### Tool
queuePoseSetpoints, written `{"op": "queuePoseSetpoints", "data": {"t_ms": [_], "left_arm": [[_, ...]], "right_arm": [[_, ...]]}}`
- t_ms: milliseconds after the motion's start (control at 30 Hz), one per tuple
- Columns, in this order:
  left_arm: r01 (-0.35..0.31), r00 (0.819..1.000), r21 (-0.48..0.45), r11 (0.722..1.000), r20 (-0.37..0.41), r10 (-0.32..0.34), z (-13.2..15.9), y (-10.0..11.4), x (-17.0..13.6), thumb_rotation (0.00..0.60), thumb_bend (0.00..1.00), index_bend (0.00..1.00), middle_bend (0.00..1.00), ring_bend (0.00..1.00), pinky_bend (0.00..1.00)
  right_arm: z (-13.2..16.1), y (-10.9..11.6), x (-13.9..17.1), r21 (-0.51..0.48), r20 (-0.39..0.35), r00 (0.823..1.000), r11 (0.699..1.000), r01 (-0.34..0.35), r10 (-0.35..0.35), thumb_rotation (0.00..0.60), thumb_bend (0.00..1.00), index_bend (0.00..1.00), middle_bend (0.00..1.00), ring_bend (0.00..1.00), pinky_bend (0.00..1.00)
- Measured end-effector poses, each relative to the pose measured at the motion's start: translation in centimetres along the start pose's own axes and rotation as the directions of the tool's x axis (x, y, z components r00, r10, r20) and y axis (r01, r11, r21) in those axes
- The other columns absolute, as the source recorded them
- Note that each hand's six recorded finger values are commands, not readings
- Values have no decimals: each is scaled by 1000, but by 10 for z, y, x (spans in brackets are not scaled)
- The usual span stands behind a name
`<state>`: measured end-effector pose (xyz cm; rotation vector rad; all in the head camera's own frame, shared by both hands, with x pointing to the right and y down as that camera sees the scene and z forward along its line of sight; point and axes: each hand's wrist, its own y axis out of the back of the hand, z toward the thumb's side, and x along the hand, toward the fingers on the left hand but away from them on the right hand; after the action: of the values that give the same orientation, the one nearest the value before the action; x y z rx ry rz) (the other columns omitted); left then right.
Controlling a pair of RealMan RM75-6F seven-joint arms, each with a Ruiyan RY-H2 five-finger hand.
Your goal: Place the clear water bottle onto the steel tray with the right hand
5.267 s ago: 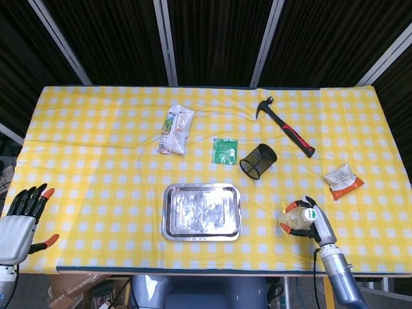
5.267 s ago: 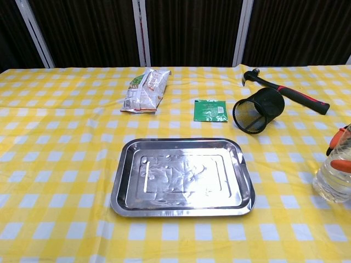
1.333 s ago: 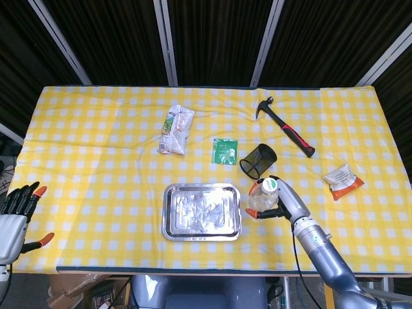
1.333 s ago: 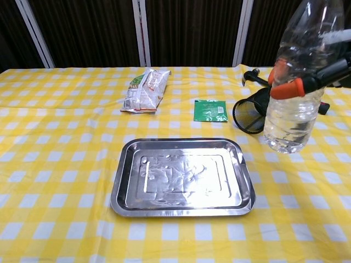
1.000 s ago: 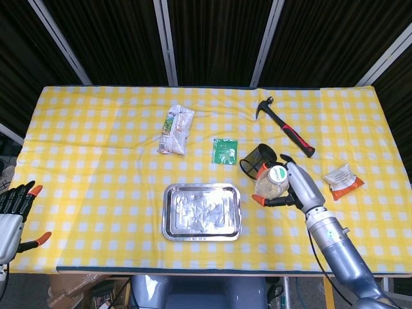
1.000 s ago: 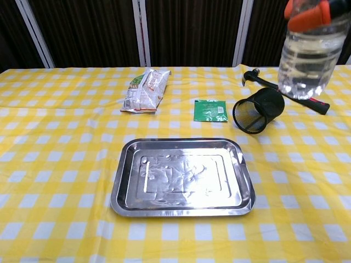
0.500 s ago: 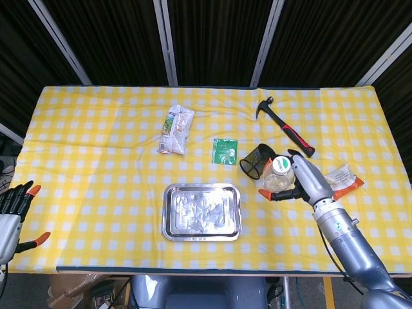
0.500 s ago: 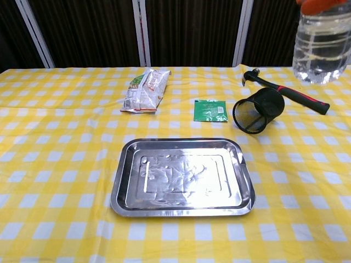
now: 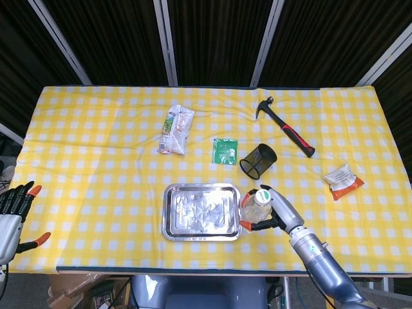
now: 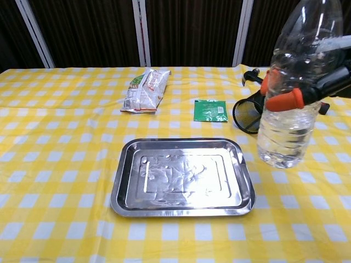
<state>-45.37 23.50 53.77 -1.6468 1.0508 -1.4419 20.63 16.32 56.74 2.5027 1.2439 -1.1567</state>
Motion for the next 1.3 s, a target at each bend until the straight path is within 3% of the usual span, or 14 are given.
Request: {"op": "queuePoseSetpoints", "data": {"t_ms": [233,433,533,633,867,1100,1300], "left_arm": [[13,1000,8,1000,-1,-13,1,-3,0,600,167,57,0,0,0],[17,1000,10,1000,-5,-17,0,-4,2,600,167,57,0,0,0],[16,1000,8,1000,-6,-16,-1,-3,2,600,168,57,0,0,0],[13,1000,2,1000,-10,-13,-3,-2,2,600,167,57,0,0,0],[12,1000,3,1000,-12,-12,-4,-1,1,600,167,57,0,0,0],[21,1000,19,1000,-5,-21,1,-5,1,600,167,57,0,0,0],[26,1000,27,999,-8,-26,3,-8,1,600,167,57,0,0,0]], "right_arm": [[10,-37,-16,-96,-124,992,995,-13,1,591,1000,1000,954,578,11],[31,-79,-31,-123,-201,979,990,-65,39,591,1000,1000,954,578,11],[39,-100,-38,-112,-215,975,990,-89,63,592,1000,1000,954,578,11],[37,-107,-44,-91,-201,978,993,-75,55,592,1000,1000,954,579,11],[13,-70,-41,-54,-144,989,998,28,-36,590,1000,1000,955,578,11],[-32,0,-18,-22,-47,987,988,151,-152,593,1000,1000,954,578,11],[-62,46,11,-13,3,980,980,200,-200,593,1000,1000,954,577,11]]}}
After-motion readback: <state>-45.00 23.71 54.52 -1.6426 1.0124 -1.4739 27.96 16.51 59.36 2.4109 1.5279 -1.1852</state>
